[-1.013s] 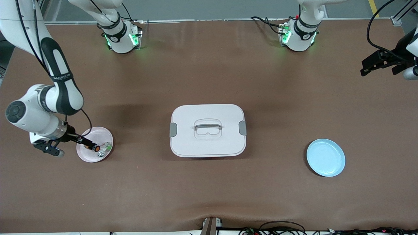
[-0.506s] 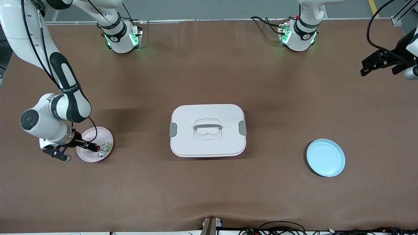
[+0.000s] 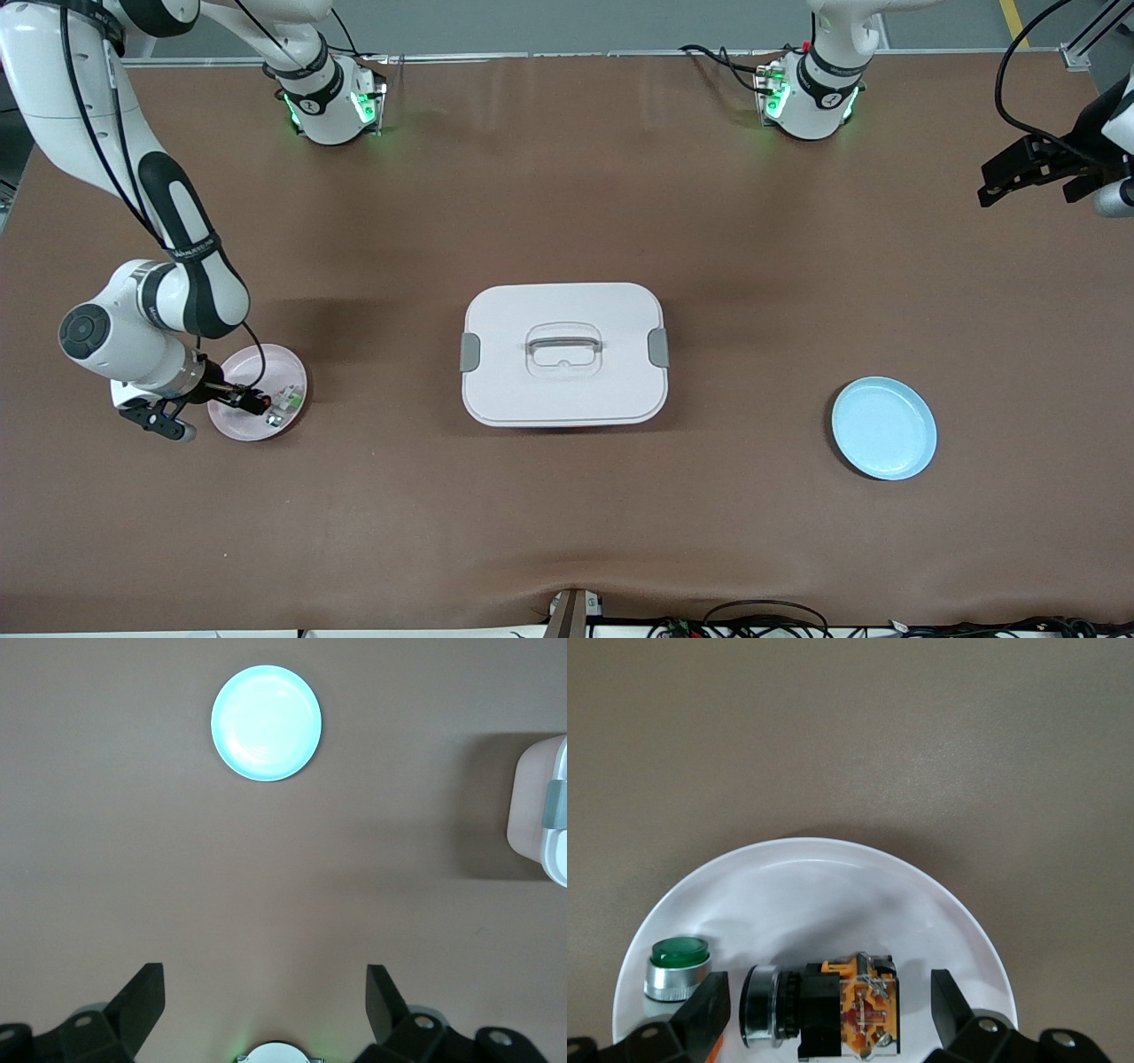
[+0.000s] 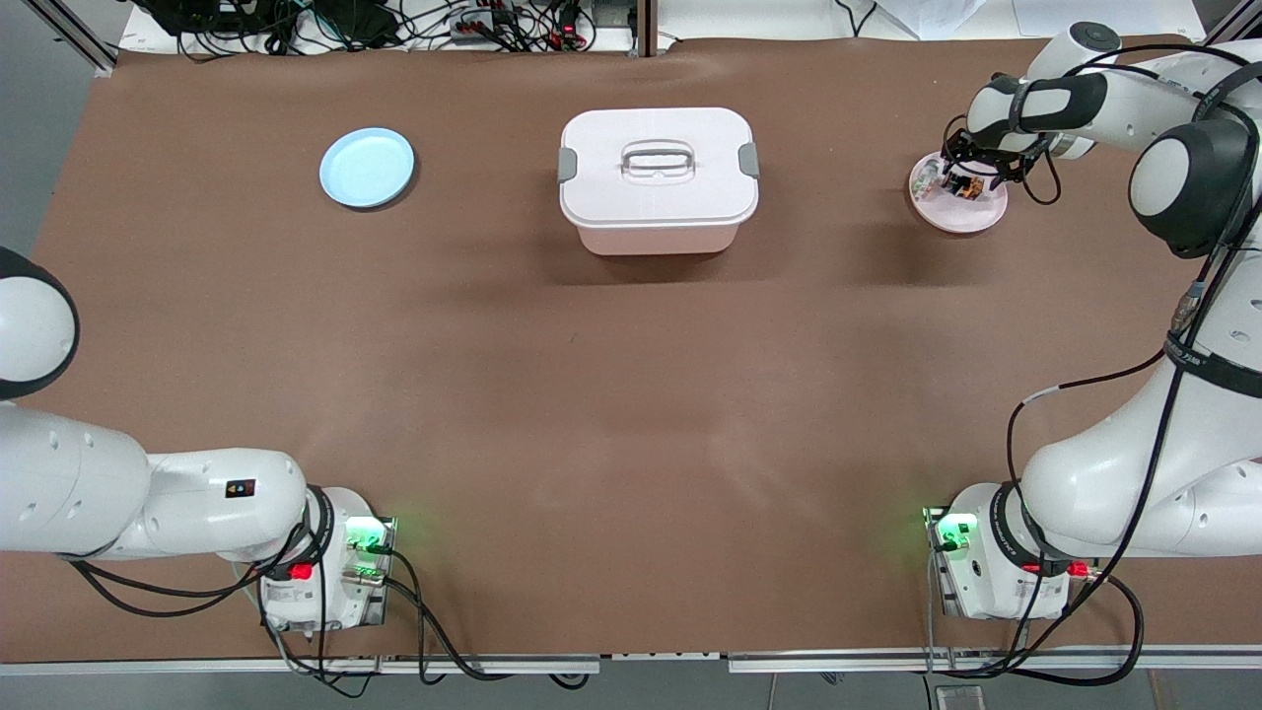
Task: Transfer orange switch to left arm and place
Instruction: 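Close the right gripper on the orange switch, then lift the orange switch with the right gripper over the white box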
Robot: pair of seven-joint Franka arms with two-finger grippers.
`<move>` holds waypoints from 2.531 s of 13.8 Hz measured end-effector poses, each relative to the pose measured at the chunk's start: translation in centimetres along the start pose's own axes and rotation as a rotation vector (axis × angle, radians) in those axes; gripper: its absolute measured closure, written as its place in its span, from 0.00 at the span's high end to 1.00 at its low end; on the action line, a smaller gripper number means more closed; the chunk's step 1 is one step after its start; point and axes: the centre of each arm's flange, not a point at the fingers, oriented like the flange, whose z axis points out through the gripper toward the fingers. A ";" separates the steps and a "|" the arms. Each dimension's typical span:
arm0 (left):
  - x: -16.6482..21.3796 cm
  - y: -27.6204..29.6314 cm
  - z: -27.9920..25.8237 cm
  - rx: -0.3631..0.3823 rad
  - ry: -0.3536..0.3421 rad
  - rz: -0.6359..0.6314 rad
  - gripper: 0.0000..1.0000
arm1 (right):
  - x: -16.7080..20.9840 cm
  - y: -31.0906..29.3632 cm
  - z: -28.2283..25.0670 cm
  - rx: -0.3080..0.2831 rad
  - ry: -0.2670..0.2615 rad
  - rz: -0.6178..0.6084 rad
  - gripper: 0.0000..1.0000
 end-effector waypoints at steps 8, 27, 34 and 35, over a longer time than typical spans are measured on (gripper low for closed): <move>0.0 0.0 0.0 0.000 0.000 0.000 1.00 | -0.1 -0.2 0.2 0.000 -0.005 -0.002 1.00; 0.0 0.0 0.0 0.000 0.000 -0.001 1.00 | 0.4 -8.9 -14.4 0.077 -0.423 0.372 0.72; 0.0 -0.1 0.0 0.000 0.000 -0.001 1.00 | -7.4 -24.8 -21.8 0.086 -0.503 0.697 0.72; 0.0 0.0 0.0 0.000 0.000 -0.001 1.00 | -8.6 -26.7 -22.2 0.081 -0.517 0.732 0.72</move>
